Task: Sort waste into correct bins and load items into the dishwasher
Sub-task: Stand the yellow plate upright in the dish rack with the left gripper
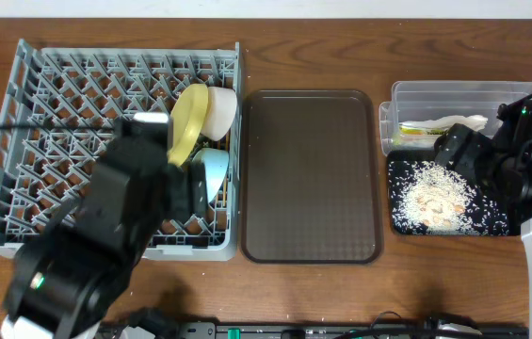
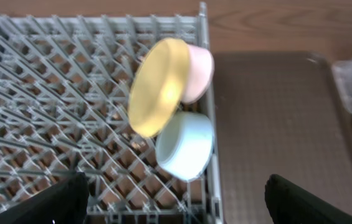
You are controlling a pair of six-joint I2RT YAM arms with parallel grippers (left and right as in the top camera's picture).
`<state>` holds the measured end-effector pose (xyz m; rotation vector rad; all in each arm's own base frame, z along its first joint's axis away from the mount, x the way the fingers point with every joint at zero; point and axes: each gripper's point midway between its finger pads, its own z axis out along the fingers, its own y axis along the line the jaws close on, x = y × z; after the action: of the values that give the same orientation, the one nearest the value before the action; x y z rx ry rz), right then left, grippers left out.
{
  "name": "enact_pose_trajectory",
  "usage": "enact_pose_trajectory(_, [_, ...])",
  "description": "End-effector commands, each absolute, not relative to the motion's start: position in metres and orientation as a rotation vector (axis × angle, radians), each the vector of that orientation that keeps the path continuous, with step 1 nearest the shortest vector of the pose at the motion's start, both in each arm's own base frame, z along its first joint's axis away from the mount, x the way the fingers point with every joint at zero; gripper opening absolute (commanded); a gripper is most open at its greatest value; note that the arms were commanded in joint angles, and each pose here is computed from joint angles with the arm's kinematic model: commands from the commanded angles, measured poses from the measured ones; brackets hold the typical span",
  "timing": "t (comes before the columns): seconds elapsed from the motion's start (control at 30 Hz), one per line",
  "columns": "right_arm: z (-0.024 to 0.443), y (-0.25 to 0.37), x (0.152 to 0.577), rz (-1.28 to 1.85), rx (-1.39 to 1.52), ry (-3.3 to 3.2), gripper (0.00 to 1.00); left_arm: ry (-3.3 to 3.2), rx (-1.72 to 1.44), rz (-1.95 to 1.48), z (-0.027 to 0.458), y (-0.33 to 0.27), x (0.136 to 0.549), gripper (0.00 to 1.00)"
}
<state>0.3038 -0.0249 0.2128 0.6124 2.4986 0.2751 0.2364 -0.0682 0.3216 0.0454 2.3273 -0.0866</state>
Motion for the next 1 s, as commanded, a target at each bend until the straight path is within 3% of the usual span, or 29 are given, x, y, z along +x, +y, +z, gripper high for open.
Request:
enact_pose_trajectory(0.0, [0.217,-0.027,0.302,0.268,0.624,2.483,0.99,2.307,0.059,-0.211,0.334,-0.074,0.216,0.92])
enact_pose_trajectory(0.27, [0.217,-0.027,0.302,0.268,0.624,2.483,0.99,2.300,0.040,-0.169,0.335,-0.054,0.190,0.92])
enact_pose_trajectory(0.6, [0.217,-0.027,0.302,0.268,0.624,2.483,0.99,1.979,-0.214,-0.097,0.370,-0.015,0.225,0.92])
enact_pose_trajectory(0.97, [0.217,-0.027,0.302,0.268,0.624,2.483,0.99,1.707,-0.136,-0.159,0.323,-0.010,0.232,0.93])
